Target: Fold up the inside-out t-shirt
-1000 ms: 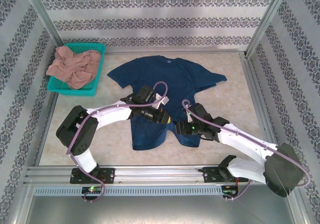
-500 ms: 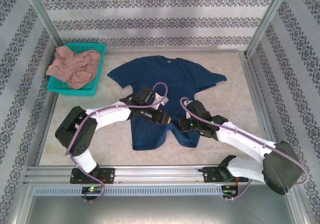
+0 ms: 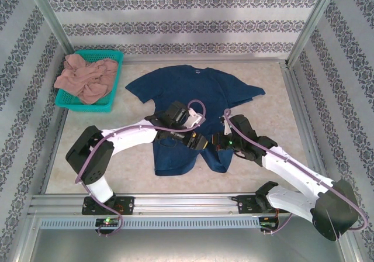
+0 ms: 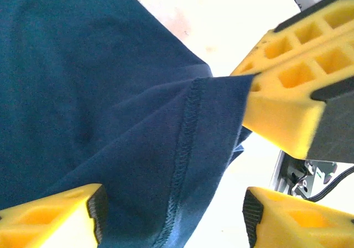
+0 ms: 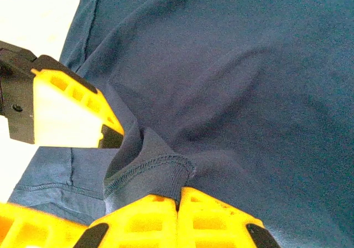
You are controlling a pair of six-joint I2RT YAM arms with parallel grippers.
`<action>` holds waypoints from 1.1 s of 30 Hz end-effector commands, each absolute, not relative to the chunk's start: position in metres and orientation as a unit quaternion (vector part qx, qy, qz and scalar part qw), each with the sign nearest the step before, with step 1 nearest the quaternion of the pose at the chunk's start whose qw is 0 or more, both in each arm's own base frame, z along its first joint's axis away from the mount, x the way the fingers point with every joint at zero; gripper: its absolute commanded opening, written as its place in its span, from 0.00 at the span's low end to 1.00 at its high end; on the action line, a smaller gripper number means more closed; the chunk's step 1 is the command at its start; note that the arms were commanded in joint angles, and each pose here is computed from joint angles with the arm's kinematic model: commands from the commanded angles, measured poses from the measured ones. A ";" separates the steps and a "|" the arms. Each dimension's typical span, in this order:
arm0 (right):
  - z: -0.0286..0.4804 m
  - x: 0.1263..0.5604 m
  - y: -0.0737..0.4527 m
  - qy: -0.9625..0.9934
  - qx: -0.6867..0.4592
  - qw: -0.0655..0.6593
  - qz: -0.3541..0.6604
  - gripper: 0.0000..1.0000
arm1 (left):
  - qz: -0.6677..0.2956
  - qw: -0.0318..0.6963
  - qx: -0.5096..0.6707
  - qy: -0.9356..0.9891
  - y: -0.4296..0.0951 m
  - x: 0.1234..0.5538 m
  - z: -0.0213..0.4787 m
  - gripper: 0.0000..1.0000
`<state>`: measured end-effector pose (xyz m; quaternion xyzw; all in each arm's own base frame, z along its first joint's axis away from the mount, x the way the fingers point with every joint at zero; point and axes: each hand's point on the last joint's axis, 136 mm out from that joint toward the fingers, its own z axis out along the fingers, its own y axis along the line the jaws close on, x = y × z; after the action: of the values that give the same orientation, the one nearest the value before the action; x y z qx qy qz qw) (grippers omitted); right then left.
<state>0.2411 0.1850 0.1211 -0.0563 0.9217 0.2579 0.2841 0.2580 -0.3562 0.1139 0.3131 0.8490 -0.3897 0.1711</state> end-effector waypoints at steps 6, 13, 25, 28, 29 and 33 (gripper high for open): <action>0.136 0.244 0.188 0.904 -0.013 0.274 0.327 0.00 | -0.351 0.214 0.356 0.839 -0.368 0.263 0.113 0.78; 0.140 0.243 0.188 0.900 -0.005 0.274 0.339 0.00 | -0.301 0.242 0.349 0.854 -0.369 0.285 0.109 0.73; 0.138 0.234 0.167 0.914 -0.032 0.309 0.261 0.24 | -0.388 0.212 0.265 0.857 -0.348 0.292 0.141 0.00; 0.138 0.216 0.188 0.903 -0.088 0.324 0.269 0.39 | -0.416 0.203 0.228 0.857 -0.338 0.295 0.153 0.00; 0.133 0.209 0.195 0.899 -0.098 0.325 0.277 0.41 | -0.417 0.200 0.223 0.858 -0.336 0.295 0.155 0.00; 0.117 0.191 0.224 0.885 -0.148 0.325 0.298 0.44 | -0.407 0.197 0.214 0.866 -0.327 0.298 0.158 0.00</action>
<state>0.1893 0.2155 0.1248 -0.1309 0.8931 0.3067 0.3021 0.3050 -0.3274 0.1442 0.2261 0.8689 -0.3859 0.2122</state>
